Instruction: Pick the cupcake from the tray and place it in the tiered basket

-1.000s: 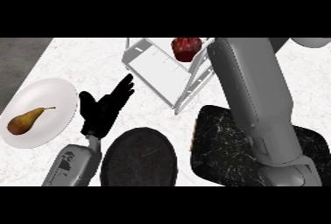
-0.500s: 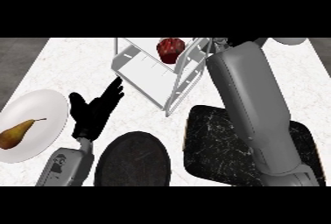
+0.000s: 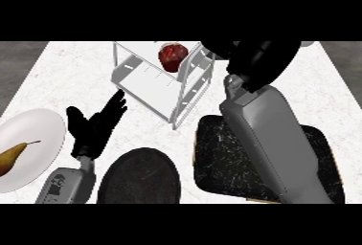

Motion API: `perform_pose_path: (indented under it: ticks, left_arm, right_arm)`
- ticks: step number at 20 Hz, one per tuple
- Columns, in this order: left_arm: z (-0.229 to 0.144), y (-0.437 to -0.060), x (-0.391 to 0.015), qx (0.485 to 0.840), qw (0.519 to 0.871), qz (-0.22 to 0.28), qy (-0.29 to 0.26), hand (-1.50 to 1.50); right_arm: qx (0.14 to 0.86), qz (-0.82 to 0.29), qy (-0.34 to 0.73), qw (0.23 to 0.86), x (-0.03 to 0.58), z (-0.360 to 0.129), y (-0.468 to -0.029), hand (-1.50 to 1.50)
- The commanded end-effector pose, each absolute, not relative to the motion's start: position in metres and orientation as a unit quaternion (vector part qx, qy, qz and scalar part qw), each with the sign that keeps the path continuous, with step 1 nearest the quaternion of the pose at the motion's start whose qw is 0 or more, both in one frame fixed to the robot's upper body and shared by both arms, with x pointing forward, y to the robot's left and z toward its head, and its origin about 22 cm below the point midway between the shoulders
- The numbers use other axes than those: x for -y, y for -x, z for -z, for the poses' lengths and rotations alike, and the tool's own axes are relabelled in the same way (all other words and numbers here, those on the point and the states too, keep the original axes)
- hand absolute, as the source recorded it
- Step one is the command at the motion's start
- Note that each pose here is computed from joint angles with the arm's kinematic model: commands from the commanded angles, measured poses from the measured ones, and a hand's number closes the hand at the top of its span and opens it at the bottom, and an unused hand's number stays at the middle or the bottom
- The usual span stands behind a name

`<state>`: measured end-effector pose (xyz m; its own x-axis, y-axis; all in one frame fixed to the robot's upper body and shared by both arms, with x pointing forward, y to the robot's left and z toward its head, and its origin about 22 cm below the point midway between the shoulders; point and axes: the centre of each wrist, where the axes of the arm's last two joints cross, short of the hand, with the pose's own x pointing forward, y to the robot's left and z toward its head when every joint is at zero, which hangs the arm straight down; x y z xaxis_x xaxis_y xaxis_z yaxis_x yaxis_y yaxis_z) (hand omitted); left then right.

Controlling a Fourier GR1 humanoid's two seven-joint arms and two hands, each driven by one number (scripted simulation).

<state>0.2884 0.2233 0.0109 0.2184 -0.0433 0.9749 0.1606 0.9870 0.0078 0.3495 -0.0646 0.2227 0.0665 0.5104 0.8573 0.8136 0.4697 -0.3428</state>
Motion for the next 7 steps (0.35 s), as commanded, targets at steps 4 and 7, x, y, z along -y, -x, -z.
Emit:
perform_pose_path:
  ticks: [4,7]
  left_arm:
    - [-0.003,-0.284,-0.239,0.617,0.785,0.037,0.032,0.0]
    - [-0.003,-0.281,-0.241,0.619,0.784,0.038,0.029,0.0]
  right_arm:
    - [0.635,0.15,0.466,0.599,0.066,-0.211,-0.293,-1.5]
    - [0.639,0.15,0.455,0.601,0.074,-0.209,-0.27,-1.5]
